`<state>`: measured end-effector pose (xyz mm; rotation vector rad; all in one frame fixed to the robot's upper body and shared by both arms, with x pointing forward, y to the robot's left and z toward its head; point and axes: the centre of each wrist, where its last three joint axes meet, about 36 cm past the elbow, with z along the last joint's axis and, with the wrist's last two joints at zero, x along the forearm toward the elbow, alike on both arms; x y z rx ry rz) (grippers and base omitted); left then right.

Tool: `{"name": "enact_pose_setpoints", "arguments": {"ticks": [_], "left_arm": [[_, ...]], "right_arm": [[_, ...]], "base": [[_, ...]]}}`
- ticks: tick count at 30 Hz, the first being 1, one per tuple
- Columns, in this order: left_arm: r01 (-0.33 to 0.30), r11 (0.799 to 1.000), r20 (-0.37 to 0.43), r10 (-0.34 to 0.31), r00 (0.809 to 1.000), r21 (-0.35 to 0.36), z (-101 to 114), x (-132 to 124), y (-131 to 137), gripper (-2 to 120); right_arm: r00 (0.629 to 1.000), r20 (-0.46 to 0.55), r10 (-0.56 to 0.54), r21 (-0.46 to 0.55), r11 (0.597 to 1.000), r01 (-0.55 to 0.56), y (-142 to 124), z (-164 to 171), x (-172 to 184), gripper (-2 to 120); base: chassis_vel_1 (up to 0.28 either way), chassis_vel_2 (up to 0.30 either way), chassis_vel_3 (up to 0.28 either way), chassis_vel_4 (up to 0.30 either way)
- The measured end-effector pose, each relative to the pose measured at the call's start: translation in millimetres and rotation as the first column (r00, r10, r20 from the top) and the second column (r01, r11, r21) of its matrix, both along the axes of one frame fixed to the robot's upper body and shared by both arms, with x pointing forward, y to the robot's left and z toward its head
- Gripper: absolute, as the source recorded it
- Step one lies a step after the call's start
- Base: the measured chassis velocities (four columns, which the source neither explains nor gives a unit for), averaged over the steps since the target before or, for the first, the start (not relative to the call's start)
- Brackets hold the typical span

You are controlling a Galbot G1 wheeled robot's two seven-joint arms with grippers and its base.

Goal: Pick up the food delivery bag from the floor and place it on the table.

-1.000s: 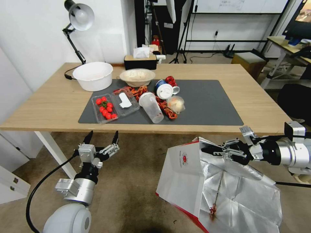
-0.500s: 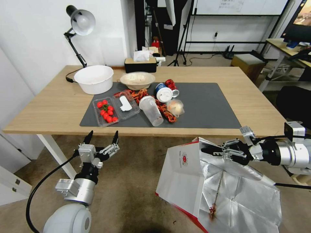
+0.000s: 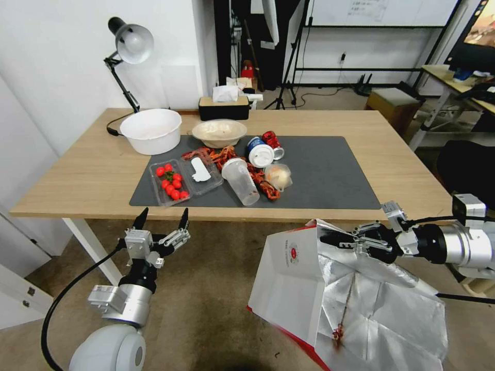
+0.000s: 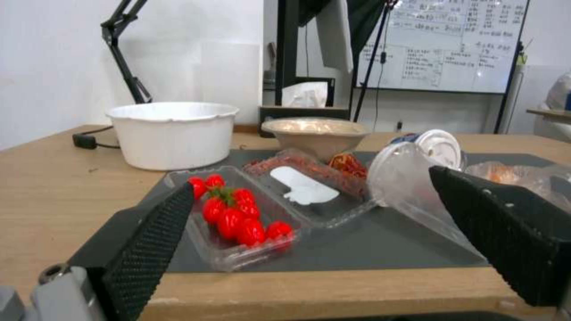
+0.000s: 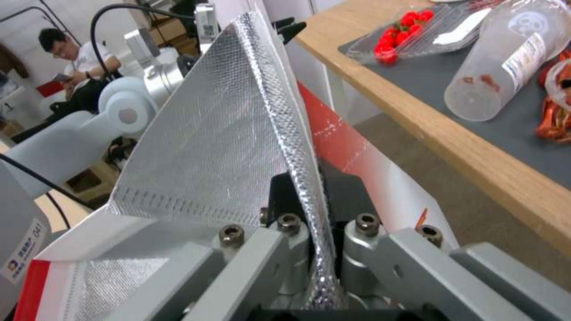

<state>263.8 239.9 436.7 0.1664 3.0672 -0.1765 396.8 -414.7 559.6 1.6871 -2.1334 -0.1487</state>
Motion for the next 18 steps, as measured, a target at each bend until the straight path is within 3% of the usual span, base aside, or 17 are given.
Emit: {"name": "enact_pose_setpoints", "arguments": {"ticks": [18], "left_arm": [[-0.004, 1.0, 0.001, 0.004, 1.0, 0.005, 0.8, 1.2, 0.3, 100]], "right_arm": [[1.0, 0.005, -0.008, -0.003, 1.0, 0.008, 0.9, 1.0, -0.3, 0]], "base": [[0.0, 0.0, 0.0, 0.0]]}}
